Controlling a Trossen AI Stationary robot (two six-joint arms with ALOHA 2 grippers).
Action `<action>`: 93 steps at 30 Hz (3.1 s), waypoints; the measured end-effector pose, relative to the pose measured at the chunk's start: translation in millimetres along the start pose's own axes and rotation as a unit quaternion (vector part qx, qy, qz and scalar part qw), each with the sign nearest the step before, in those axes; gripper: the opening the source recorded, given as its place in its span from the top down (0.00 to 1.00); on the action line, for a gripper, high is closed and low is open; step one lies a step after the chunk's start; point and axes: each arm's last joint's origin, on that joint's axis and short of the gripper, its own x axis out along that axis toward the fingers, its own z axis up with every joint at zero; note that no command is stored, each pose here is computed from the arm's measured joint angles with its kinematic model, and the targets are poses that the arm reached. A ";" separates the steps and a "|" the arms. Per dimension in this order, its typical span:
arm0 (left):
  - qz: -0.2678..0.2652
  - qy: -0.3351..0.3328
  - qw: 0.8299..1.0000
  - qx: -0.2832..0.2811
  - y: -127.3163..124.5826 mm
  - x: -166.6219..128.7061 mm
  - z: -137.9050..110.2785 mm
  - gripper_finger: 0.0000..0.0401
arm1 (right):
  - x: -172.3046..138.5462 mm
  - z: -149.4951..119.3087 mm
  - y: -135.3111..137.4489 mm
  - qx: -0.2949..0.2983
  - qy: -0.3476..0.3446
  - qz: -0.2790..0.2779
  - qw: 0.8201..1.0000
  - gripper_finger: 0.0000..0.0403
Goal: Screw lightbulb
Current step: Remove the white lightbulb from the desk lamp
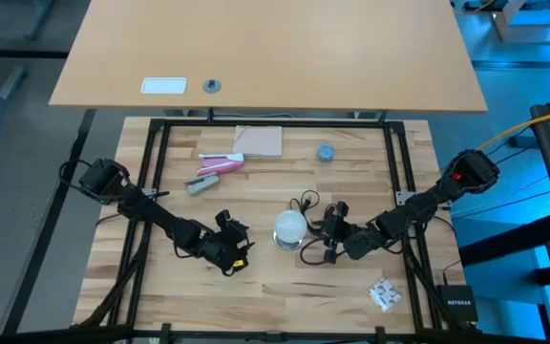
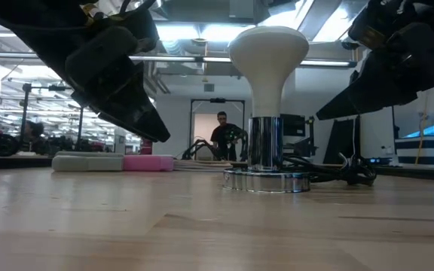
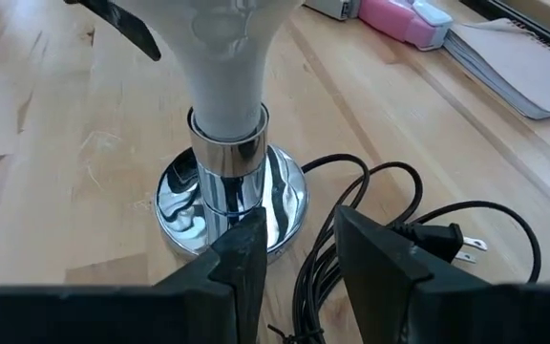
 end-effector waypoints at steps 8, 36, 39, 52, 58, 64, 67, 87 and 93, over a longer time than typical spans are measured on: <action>0.000 0.000 1.000 0.000 0.0 0.0 0.1 0.41 | 3.0 2.0 1.0 0.014 -0.033 -0.037 0.999 0.68; 0.000 0.000 1.000 0.000 -0.2 -0.1 0.2 0.41 | 14.9 4.7 15.0 -0.024 -0.081 0.010 0.996 0.11; 0.000 0.000 1.000 0.000 -0.2 0.0 0.3 0.41 | 15.9 6.2 13.8 -0.027 -0.085 0.006 0.996 0.08; 0.000 0.000 1.000 0.000 -0.1 0.0 0.2 0.41 | 52.8 -2.3 11.6 -0.079 -0.140 0.029 0.987 0.09; 0.000 0.000 1.000 0.000 -0.2 -0.1 0.2 0.41 | 61.9 -6.5 5.2 -0.086 -0.200 0.073 0.973 0.16; 0.000 0.000 1.000 0.000 -0.1 0.0 0.2 0.41 | 77.6 -10.5 -3.6 -0.085 -0.228 0.126 0.962 0.20; 0.000 0.000 1.000 0.000 -0.2 -0.1 0.2 0.41 | 84.2 -10.6 -7.1 -0.088 -0.245 0.137 0.956 0.21; 0.000 0.000 1.000 0.000 -0.2 -0.1 0.2 0.41 | 87.6 -8.4 -6.2 -0.128 -0.279 0.164 0.937 0.21; 0.000 0.000 1.000 0.000 -0.2 -0.1 0.2 0.41 | 88.1 -8.8 -6.7 -0.128 -0.275 0.154 0.940 0.31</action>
